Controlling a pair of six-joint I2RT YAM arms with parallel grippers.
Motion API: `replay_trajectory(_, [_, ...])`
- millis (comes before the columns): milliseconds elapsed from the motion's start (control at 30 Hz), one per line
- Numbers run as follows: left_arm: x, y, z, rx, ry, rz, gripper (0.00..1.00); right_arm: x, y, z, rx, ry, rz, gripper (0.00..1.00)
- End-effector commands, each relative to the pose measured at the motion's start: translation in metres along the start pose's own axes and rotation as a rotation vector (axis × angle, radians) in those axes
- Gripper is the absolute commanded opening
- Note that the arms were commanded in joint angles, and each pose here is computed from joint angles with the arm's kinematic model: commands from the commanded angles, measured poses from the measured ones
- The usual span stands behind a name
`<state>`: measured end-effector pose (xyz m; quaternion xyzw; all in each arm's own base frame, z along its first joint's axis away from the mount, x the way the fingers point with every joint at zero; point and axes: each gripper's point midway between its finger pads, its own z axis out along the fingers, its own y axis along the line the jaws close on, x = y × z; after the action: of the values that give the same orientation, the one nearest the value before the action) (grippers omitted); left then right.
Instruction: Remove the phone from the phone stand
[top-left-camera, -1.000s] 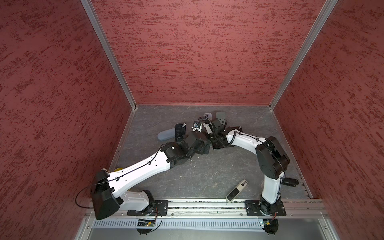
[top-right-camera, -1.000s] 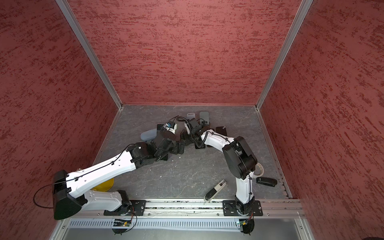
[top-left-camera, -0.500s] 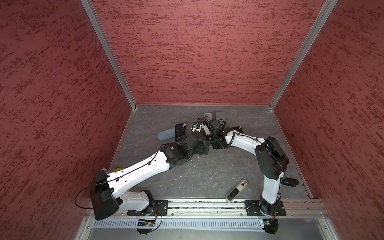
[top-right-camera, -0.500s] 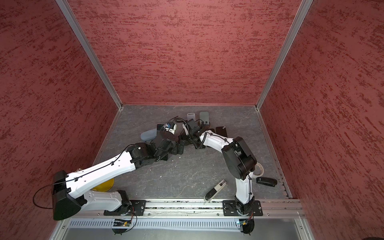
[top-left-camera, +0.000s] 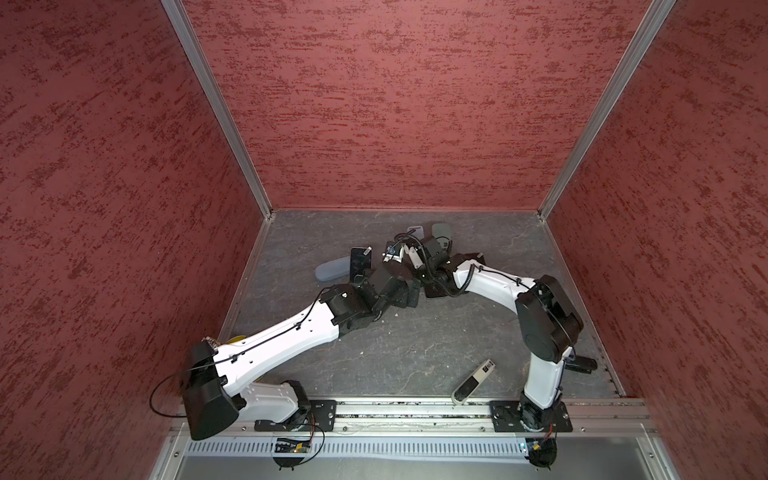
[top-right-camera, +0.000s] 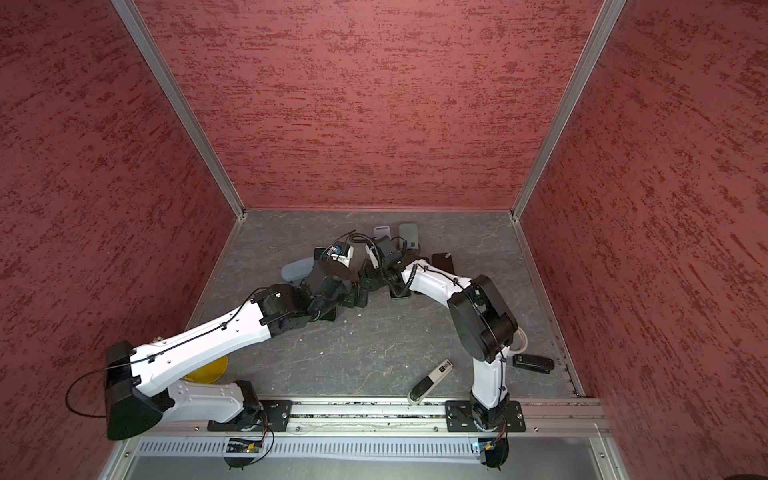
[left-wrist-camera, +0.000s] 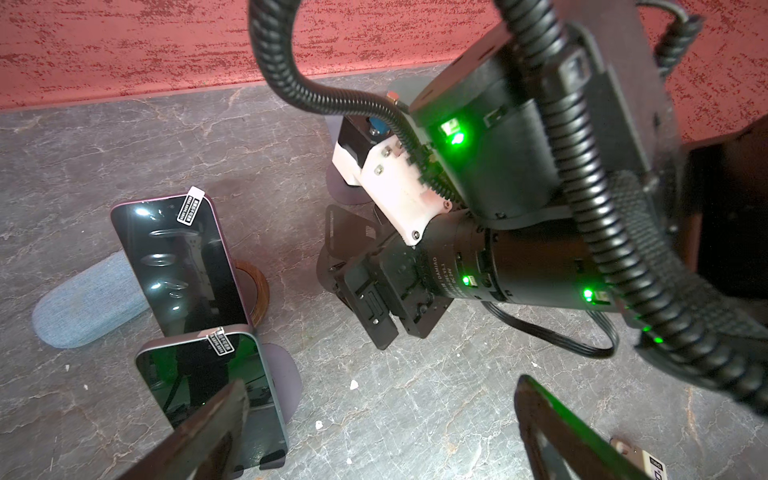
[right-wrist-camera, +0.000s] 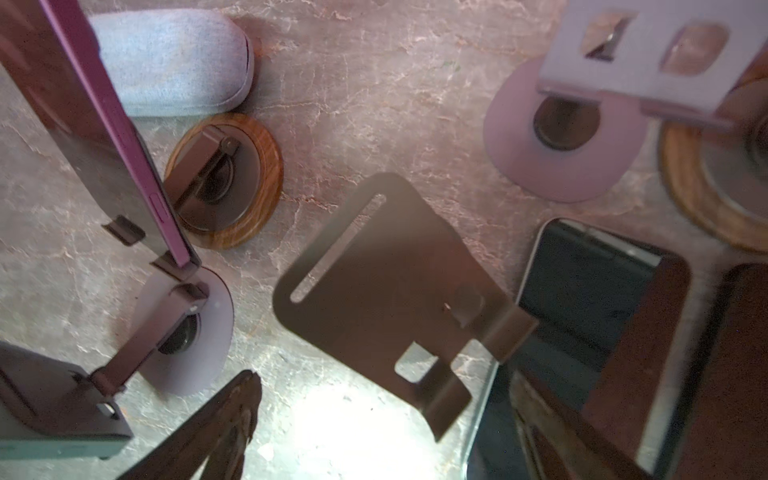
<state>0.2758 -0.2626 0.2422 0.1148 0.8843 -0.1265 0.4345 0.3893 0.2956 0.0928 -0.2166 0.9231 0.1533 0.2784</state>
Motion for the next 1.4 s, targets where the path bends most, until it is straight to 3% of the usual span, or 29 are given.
replay_trajectory(0, [-0.008, -0.001, -0.005, 0.009, -0.017, 0.0, 0.99, -0.019, -0.003, -0.019, 0.027, -0.05, -0.17, 0.96])
replay_trajectory(233, [-0.007, 0.002, -0.009, 0.013, -0.023, -0.005, 1.0, -0.018, 0.007, -0.01, -0.076, -0.025, -0.387, 0.97])
replay_trajectory(600, [-0.003, 0.016, -0.018, -0.013, -0.042, -0.03, 0.99, -0.006, 0.005, 0.01, -0.242, 0.045, -0.514, 0.98])
replay_trajectory(1133, [0.0, 0.023, -0.019, -0.04, -0.038, -0.033, 0.99, -0.012, -0.001, 0.027, -0.249, 0.035, -0.573, 0.94])
replay_trajectory(1367, [-0.001, 0.024, -0.02, -0.043, -0.04, -0.037, 0.99, -0.019, -0.001, 0.03, -0.248, 0.024, -0.586, 0.85])
